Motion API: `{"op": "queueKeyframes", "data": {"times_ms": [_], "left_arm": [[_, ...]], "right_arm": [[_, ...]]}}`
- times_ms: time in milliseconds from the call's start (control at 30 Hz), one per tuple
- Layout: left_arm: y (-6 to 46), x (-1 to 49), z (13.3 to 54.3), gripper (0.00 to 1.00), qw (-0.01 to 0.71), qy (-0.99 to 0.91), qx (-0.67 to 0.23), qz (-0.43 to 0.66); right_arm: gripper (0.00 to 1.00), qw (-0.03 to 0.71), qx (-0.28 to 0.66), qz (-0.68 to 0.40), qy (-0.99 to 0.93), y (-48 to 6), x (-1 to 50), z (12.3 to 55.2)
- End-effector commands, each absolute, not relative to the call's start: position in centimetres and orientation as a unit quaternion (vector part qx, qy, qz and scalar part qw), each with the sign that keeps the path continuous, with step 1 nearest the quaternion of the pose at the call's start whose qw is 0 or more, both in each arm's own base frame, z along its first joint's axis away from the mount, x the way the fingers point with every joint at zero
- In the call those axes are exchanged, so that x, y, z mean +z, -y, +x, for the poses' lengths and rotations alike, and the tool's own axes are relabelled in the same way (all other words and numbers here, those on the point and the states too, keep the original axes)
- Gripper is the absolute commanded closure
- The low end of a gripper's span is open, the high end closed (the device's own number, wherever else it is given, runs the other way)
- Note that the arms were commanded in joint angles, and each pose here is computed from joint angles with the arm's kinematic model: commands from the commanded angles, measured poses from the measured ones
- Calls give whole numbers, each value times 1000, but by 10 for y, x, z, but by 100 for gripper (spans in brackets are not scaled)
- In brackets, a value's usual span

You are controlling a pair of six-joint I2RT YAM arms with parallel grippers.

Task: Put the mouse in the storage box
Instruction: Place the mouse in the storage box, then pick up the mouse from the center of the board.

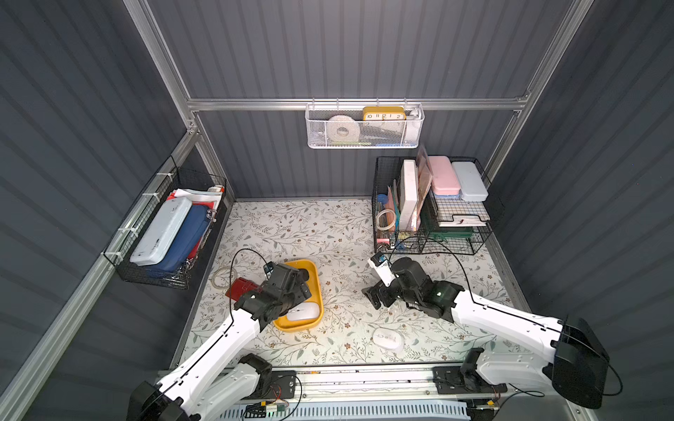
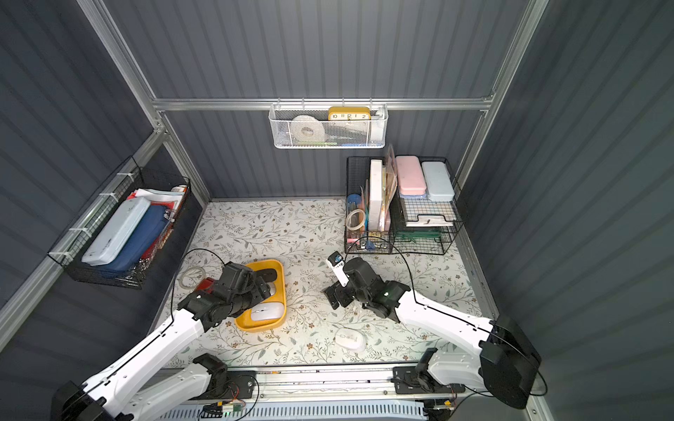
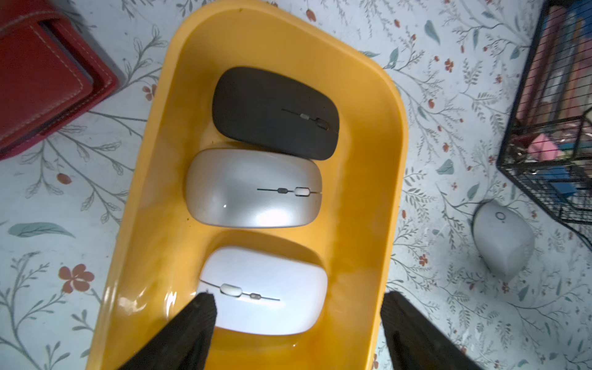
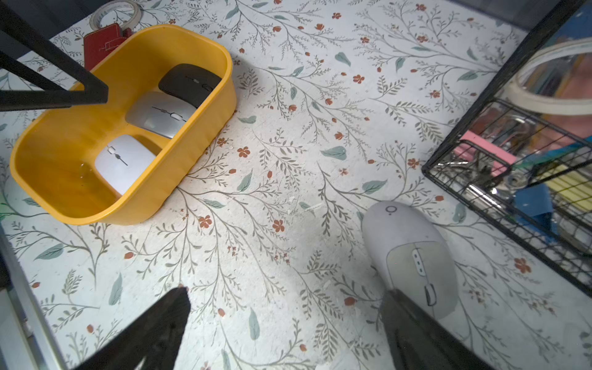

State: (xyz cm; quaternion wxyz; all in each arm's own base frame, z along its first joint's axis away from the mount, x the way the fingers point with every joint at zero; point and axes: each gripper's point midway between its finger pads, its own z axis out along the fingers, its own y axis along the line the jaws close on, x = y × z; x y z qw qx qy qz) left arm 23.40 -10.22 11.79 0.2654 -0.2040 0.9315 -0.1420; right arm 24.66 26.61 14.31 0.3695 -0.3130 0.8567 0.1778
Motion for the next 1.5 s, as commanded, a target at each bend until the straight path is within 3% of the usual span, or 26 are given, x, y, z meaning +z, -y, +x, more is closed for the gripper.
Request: {"op": "queueKeyframes", "data": {"times_ms": [0, 267, 1000, 1467], "left_arm": [[103, 128, 232, 14, 271, -931, -152, -192], [122, 132, 237, 13, 281, -924, -204, -161], [124, 117, 233, 12, 260, -933, -195, -153], [126, 113, 233, 11, 257, -933, -200, -151]], "right_arm": [[2, 295, 192, -293, -889, -256, 127, 223], [5, 120, 242, -191, -944, -244, 69, 161], [3, 80, 90, -245, -962, -219, 20, 120], [29, 79, 16, -263, -961, -219, 10, 109]]}}
